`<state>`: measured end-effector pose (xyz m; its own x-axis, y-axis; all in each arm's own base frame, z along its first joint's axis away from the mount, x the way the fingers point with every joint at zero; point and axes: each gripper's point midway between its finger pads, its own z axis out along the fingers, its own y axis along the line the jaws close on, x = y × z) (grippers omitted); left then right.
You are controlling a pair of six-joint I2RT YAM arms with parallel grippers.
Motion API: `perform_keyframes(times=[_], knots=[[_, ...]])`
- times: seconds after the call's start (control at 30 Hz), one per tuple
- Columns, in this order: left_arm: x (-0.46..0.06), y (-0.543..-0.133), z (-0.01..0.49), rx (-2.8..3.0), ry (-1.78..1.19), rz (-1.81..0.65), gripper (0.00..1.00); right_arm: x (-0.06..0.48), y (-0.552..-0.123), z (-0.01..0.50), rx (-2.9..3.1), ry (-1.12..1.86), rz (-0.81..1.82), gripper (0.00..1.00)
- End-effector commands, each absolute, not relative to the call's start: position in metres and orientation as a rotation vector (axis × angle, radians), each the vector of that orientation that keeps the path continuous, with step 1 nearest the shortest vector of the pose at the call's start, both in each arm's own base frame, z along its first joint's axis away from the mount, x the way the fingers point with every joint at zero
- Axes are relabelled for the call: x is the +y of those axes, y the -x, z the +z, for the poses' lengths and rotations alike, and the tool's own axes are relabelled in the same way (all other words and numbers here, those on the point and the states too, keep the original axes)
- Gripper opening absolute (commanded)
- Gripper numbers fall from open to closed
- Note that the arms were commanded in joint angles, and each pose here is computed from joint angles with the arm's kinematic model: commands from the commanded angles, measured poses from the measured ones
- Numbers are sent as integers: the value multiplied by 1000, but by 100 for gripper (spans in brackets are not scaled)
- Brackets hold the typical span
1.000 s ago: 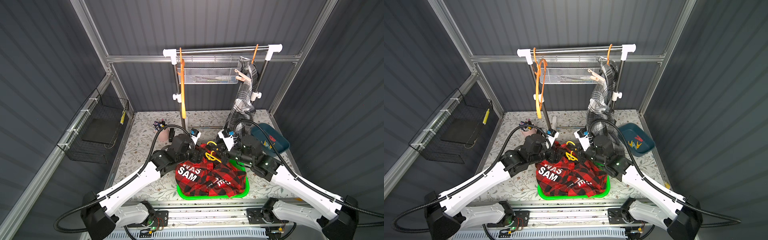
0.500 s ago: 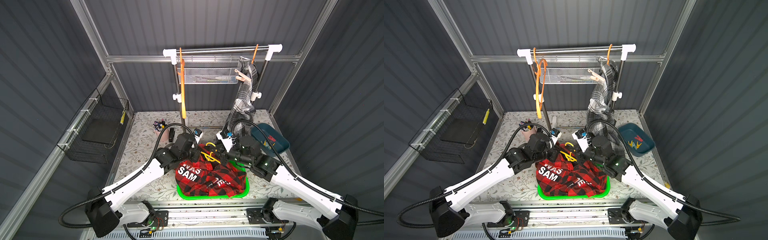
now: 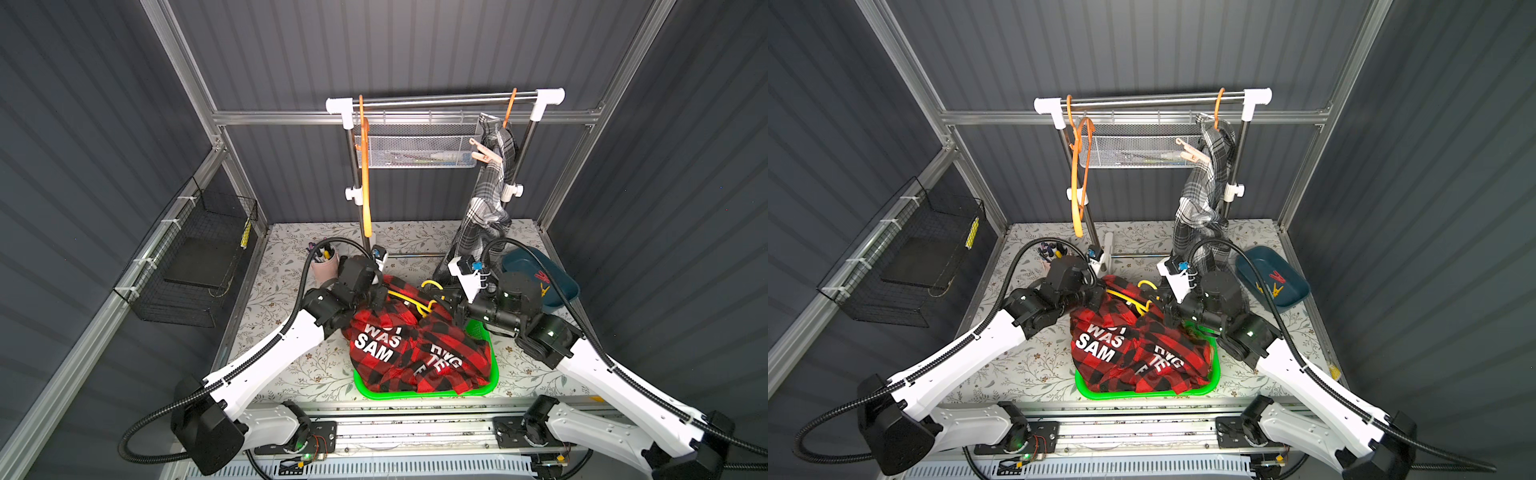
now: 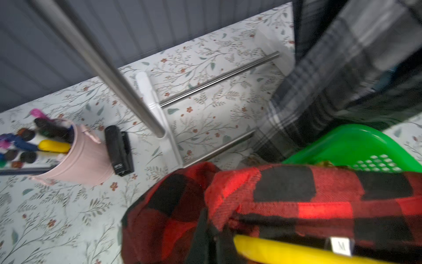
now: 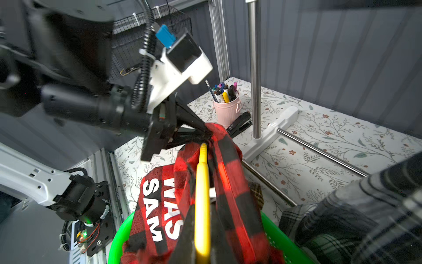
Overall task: Remove the clothespins securing long-sleeve shirts to the hanger
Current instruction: Remove the long-sleeve shirt from the hanger.
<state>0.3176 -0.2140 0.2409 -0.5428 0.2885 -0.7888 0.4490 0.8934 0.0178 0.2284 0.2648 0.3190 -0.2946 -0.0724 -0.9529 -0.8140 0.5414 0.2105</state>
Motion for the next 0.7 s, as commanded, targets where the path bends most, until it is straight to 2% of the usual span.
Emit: perform_keyframes(times=[0.0,0.67], knots=[[-195,-321,248,2193,-463,-234,0,259,-213,336,1679,760,951,0],[-150,-324,204,2313,-237,-314,0,217,-192,365,1581,706,937,0]])
